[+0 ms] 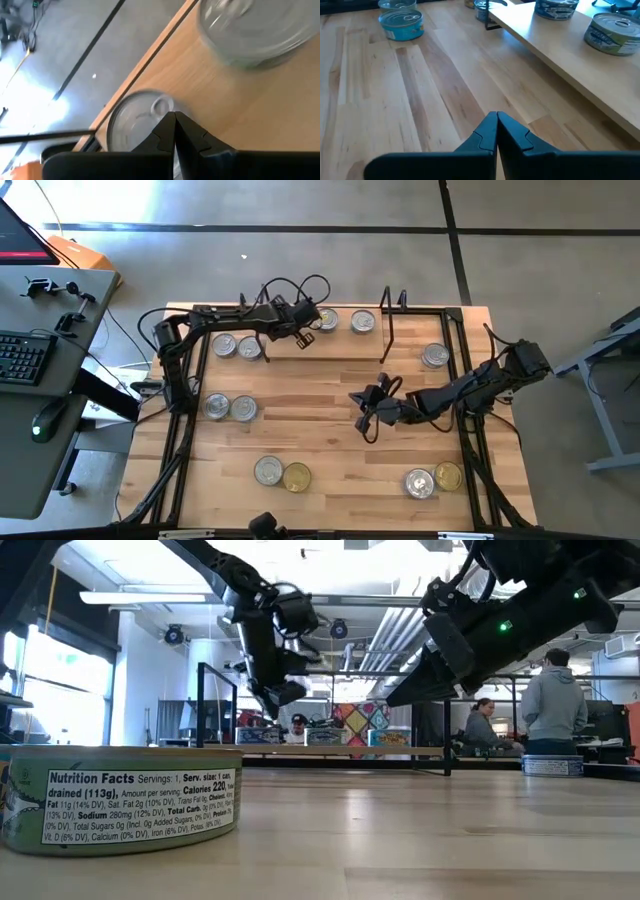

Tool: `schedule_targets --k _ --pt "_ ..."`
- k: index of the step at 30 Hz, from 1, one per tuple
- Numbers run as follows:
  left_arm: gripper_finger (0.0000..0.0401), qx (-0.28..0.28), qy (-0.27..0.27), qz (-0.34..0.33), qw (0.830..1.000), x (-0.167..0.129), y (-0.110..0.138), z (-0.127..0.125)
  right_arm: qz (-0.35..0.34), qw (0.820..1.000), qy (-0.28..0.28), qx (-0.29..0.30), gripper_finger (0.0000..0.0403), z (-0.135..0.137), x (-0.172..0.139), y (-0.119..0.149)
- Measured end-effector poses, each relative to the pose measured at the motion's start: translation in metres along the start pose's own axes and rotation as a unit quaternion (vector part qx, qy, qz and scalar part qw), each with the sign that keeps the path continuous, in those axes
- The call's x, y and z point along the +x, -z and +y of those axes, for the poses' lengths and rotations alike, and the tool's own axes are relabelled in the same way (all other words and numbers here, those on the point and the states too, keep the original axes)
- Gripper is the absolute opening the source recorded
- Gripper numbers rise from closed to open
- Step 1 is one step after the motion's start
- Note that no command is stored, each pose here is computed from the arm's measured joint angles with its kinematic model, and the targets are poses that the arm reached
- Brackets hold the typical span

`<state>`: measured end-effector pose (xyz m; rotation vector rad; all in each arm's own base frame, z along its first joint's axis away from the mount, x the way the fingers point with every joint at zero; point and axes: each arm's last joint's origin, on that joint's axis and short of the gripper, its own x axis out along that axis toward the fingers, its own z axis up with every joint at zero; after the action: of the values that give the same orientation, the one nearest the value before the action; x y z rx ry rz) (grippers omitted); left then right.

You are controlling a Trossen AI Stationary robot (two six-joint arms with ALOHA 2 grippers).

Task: Stack canned seafood by type on shelf
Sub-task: Move the green-blue tuna can to the right

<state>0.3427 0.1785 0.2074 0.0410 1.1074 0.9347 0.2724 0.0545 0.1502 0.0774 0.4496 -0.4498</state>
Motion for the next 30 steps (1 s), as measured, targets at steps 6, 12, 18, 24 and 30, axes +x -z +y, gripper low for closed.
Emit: schedule_targets --k 6,12,18,24,30 --pt "0.0000 0.035 0.016 -0.048 0.998 -0.031 -0.014 -0.013 0.008 1.000 0.002 -0.012 0.0000 -0.001 -0.004 -0.001" --pt "0.0000 0.072 0.046 -0.106 0.991 -0.083 0.006 -0.034 0.010 1.000 0.026 -0.007 0.0000 -0.001 -0.030 -0.006" --pt "0.0000 0.127 0.123 -0.196 0.964 -0.144 0.063 -0.073 -0.026 1.000 0.015 -0.004 0.0000 0.013 -0.057 -0.009" --pt "0.0000 0.232 0.170 -0.270 0.919 -0.206 0.147 -0.121 -0.049 0.999 -0.004 0.000 0.0000 0.031 -0.061 0.000" --pt "0.0000 0.172 0.246 -0.297 0.907 -0.255 0.209 -0.143 -0.068 0.997 -0.019 0.021 0.0000 0.049 -0.047 0.014"
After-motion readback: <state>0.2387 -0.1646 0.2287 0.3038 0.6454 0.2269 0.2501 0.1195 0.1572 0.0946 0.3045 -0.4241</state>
